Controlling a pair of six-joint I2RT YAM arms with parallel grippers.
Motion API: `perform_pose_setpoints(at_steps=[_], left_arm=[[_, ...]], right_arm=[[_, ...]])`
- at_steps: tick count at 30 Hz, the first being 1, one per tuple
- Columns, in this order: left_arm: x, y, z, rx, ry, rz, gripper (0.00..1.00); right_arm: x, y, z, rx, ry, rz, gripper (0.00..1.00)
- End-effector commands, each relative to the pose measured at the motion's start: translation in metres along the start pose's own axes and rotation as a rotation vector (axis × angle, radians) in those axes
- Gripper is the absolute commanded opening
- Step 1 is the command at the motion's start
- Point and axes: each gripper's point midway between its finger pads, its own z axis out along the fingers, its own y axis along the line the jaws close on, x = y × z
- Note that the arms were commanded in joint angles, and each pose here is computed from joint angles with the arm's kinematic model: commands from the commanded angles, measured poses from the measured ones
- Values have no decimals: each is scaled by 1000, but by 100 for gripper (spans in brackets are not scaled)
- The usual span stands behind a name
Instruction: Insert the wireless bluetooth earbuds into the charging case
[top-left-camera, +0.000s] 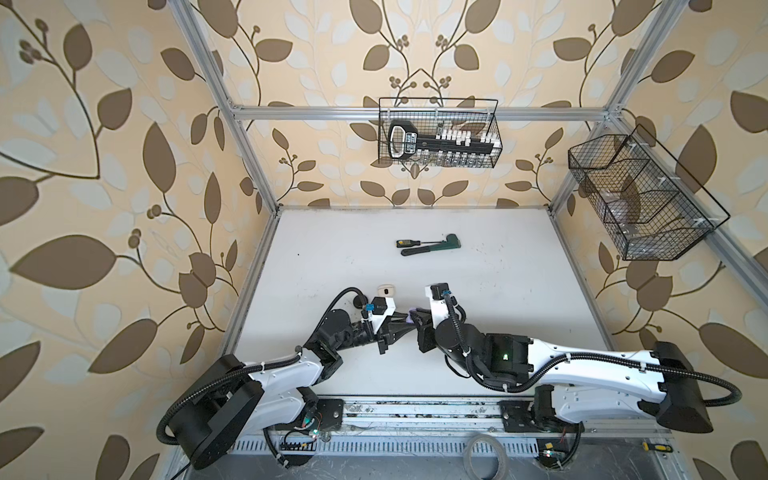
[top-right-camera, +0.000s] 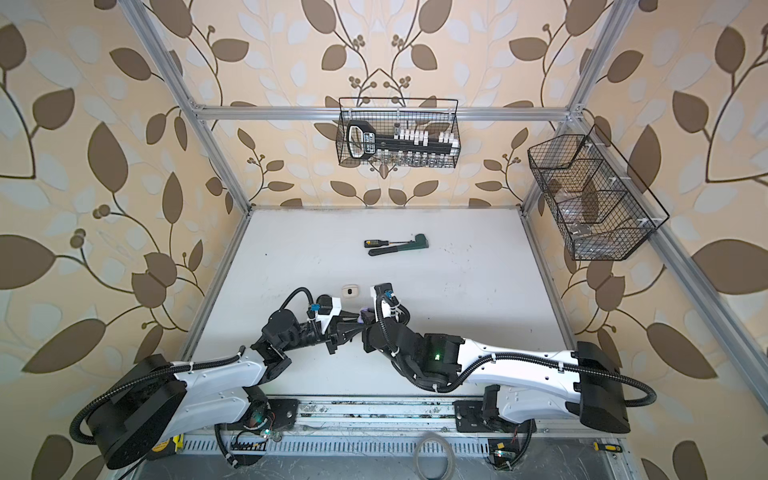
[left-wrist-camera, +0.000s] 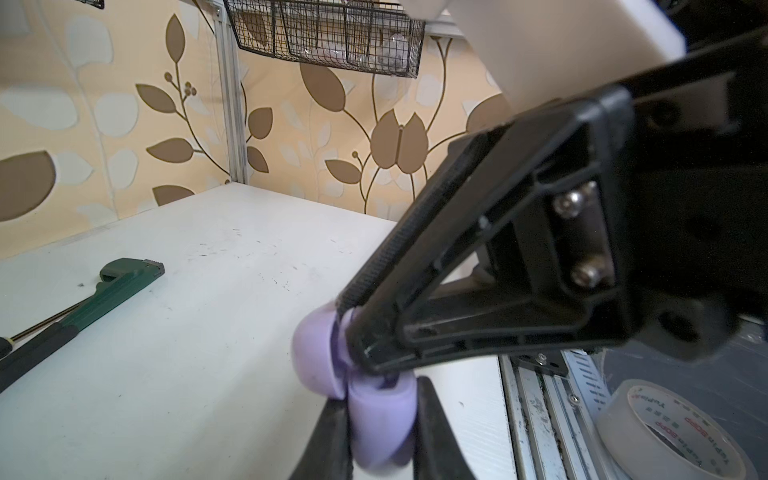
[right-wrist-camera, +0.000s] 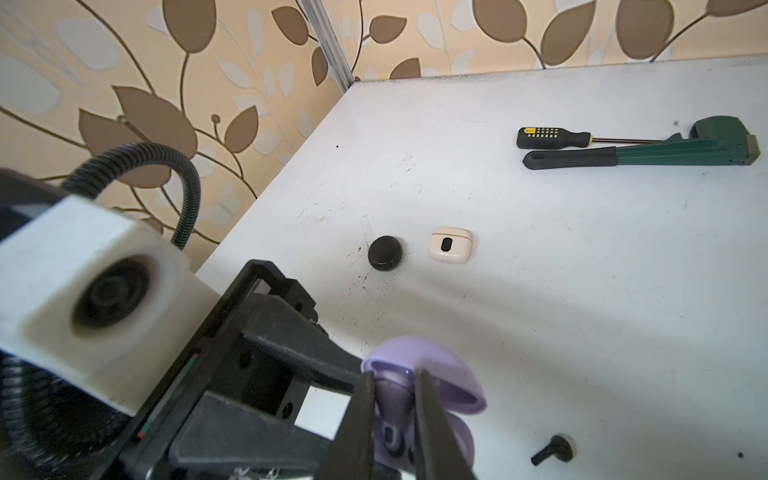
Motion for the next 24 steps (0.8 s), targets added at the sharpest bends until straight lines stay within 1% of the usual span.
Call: perform_pose_setpoints(at_steps=[1, 3, 5, 8, 12, 20, 24], left_arm=[[-23, -11, 0, 41, -73, 80, 0], [-22, -12, -1, 41, -72, 82, 0], [-22, -12, -1, 42, -70, 83, 0], [-22, -11, -1, 39, -72, 84, 0], [-22, -12, -1, 42, -72, 86, 0], [-21, -13, -1, 45, -69, 89, 0], [-22, -17, 0, 68, -68, 92, 0]], right_arm=[[14, 2, -1, -20, 26, -8, 16], [17, 0, -1, -16, 30, -13, 19], [17, 2, -2, -28, 27, -12, 25], [14, 5, -9, -41, 14, -21, 27], [5, -1, -18, -20, -10, -17, 33], [-30, -17, -47, 17, -86, -1, 34], [-41, -43, -51, 61, -110, 35, 35]])
